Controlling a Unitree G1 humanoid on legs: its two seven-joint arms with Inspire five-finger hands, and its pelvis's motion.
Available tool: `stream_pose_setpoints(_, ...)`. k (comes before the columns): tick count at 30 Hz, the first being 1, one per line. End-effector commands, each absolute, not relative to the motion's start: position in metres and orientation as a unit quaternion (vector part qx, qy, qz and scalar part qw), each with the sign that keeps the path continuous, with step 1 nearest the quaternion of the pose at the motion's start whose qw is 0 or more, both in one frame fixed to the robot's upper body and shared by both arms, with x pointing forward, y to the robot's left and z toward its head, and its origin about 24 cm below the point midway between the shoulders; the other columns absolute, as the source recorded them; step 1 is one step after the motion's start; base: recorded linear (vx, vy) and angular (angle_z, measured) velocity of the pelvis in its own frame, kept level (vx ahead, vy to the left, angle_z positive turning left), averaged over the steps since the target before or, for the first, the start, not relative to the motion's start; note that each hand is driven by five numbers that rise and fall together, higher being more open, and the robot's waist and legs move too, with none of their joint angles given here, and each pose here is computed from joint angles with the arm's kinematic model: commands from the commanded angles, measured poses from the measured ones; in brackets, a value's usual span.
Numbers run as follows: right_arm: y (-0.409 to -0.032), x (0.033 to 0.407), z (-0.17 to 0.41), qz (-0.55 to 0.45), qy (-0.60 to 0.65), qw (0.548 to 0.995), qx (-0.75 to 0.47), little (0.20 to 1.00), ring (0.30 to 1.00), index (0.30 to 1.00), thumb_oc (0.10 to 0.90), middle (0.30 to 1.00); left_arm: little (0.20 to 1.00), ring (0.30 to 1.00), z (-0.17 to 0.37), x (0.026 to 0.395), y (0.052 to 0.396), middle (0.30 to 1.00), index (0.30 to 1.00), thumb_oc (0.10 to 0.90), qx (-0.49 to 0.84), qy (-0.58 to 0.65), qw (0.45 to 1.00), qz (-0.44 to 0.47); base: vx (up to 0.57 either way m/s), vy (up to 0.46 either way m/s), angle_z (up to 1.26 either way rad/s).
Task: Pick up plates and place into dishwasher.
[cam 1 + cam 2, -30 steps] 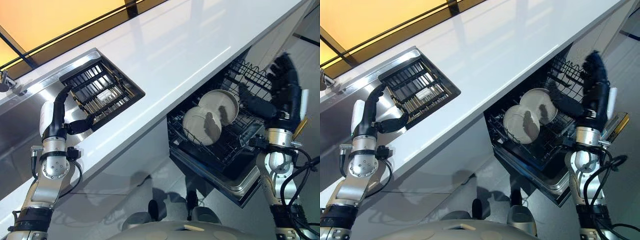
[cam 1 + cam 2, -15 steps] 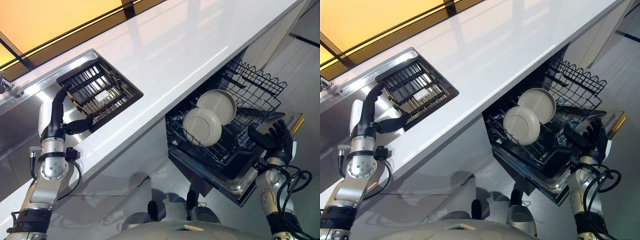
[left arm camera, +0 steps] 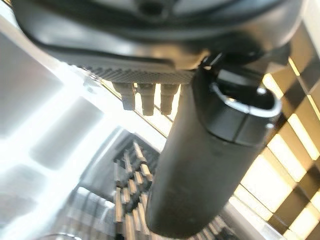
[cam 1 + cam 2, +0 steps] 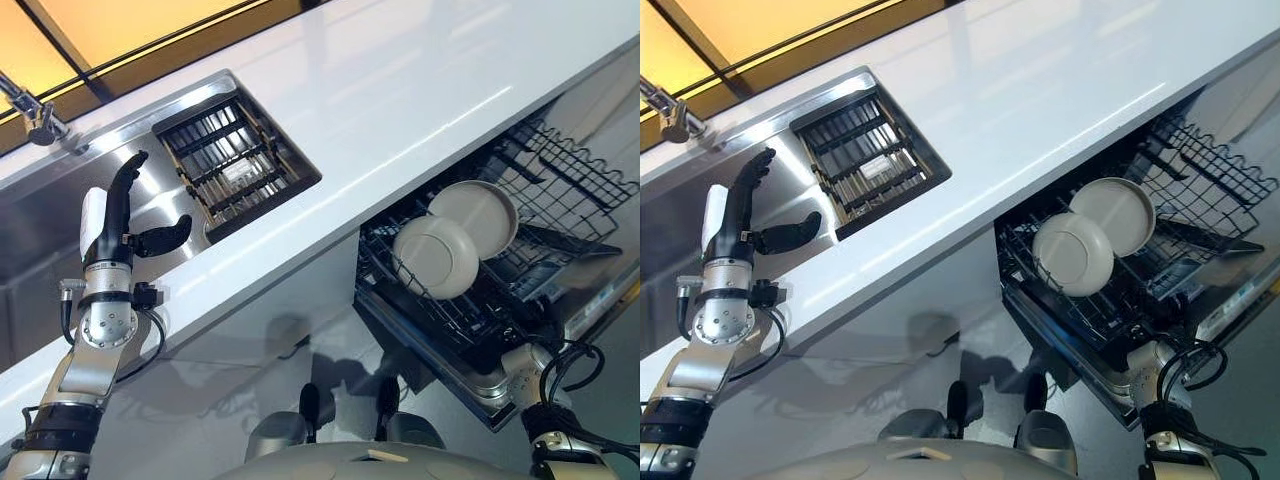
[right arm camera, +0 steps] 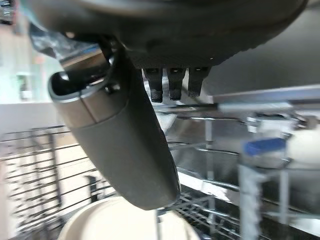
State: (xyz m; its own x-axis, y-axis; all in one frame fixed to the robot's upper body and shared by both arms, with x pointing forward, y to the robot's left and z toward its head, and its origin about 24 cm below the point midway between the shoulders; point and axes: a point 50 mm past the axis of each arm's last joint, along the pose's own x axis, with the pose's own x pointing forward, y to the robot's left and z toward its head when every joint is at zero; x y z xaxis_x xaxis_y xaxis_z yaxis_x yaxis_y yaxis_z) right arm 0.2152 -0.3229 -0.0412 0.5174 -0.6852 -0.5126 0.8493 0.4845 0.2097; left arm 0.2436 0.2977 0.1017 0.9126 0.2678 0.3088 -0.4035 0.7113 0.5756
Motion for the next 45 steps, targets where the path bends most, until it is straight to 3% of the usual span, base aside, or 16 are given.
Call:
stream_pose_setpoints(1,-0.341,0.249,0.007,-0.433,0.087,0.864,0.242,0.9,0.9,0.9,0.8,0.9,0.9,0.9,0.162,0.257,0.297,0.9,0.9,0.8,0.345,-0.231,0.89,0.188,0.04,0.005,0.13)
stream_pose_setpoints(5,-0.342,0.252,0.003,-0.412,0.091,0.849,0.317,0.9,0.9,0.9,0.8,0.9,0.9,0.9,0.163,0.254,0.298,0.9,0.9,0.8,0.345,-0.238,0.888,0.187,0.03,-0.002,0.09)
stream_pose_setpoints(11,-0.343,0.272,0.033,-0.386,0.023,0.877,0.284,0.9,0.9,0.9,0.8,0.9,0.9,0.9,0.169,0.253,0.295,0.9,0.9,0.8,0.346,-0.256,0.882,0.191,-0.01,-0.006,0.09)
stream_pose_setpoints(18,-0.326,0.295,0.08,-0.354,-0.058,0.93,0.077,0.9,0.9,0.9,0.8,0.9,0.9,0.9,0.17,0.257,0.295,0.9,0.9,0.8,0.337,-0.257,0.884,0.197,-0.01,0.007,0.01)
stream_pose_setpoints(26,-0.28,0.321,0.108,-0.165,-0.085,0.979,-0.087,0.9,0.9,0.9,0.8,0.9,0.9,0.9,0.169,0.26,0.291,0.9,0.9,0.8,0.331,-0.256,0.889,0.187,0.02,0.042,0.03)
stream_pose_setpoints(31,-0.25,0.343,0.122,-0.028,-0.072,0.997,-0.007,0.9,0.9,0.9,0.8,0.9,0.9,0.9,0.171,0.264,0.284,0.9,0.9,0.8,0.331,-0.261,0.891,0.17,0.06,0.043,0.05)
stream_pose_setpoints(38,-0.212,0.37,0.163,0.107,-0.114,0.984,0.083,0.9,0.9,0.9,0.8,0.9,0.9,0.9,0.168,0.265,0.276,0.9,0.9,0.8,0.332,-0.263,0.896,0.132,0.08,0.029,0.1)
stream_pose_setpoints(45,-0.201,0.378,0.181,0.075,-0.144,0.985,0.054,0.9,0.9,0.9,0.8,0.9,0.9,0.9,0.161,0.258,0.278,0.9,0.9,0.8,0.332,-0.263,0.898,0.12,0.05,0.015,0.14)
